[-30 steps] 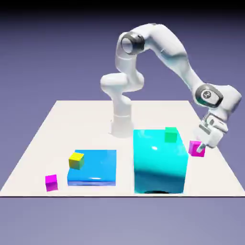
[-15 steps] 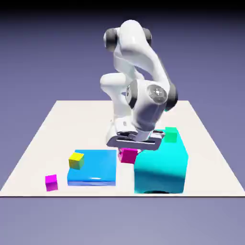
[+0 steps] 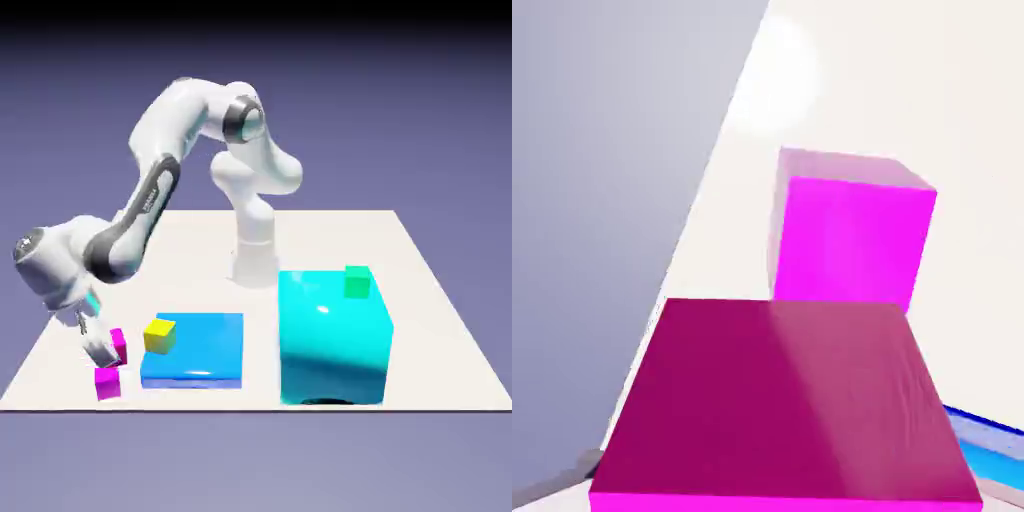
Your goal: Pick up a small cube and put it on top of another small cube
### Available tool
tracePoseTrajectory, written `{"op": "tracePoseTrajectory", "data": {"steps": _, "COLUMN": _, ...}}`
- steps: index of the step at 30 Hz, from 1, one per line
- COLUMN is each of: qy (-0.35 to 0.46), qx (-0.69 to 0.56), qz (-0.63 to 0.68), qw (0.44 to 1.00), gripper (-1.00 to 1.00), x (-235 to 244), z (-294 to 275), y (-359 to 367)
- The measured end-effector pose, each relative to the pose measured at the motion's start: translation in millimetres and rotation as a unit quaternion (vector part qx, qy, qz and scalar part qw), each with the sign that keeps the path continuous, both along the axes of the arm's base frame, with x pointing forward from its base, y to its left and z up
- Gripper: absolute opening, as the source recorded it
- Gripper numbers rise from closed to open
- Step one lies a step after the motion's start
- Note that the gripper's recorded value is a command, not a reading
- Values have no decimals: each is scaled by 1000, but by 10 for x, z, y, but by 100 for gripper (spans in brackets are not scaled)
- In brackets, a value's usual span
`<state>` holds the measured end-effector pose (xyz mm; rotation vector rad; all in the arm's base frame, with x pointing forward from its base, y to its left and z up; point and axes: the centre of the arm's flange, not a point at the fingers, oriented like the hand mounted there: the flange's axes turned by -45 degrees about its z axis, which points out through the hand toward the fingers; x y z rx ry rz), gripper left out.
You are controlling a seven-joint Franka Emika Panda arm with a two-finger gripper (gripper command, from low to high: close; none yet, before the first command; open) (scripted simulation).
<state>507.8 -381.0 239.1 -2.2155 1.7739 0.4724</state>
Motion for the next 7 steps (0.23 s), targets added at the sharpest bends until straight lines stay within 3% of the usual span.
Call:
{"op": "tracePoseTrajectory", "data": {"steps": 4, "qy": 0, "qx": 0, "qz": 0, "qw": 1000, "gripper": -100, "x": -42, "z": -638, "y": 193}}
{"op": "tracePoseTrajectory", "data": {"steps": 5, "qy": 0, "qx": 0, "qz": 0, "qw": 1000, "gripper": 100, "x": -45, "z": -656, "y": 199}}
{"op": "tracePoseTrajectory", "data": {"steps": 7, "qy": 1, "qx": -1, "qz": 0, "qw": 1000, "gripper": 100, "x": -47, "z": -657, "y": 199}}
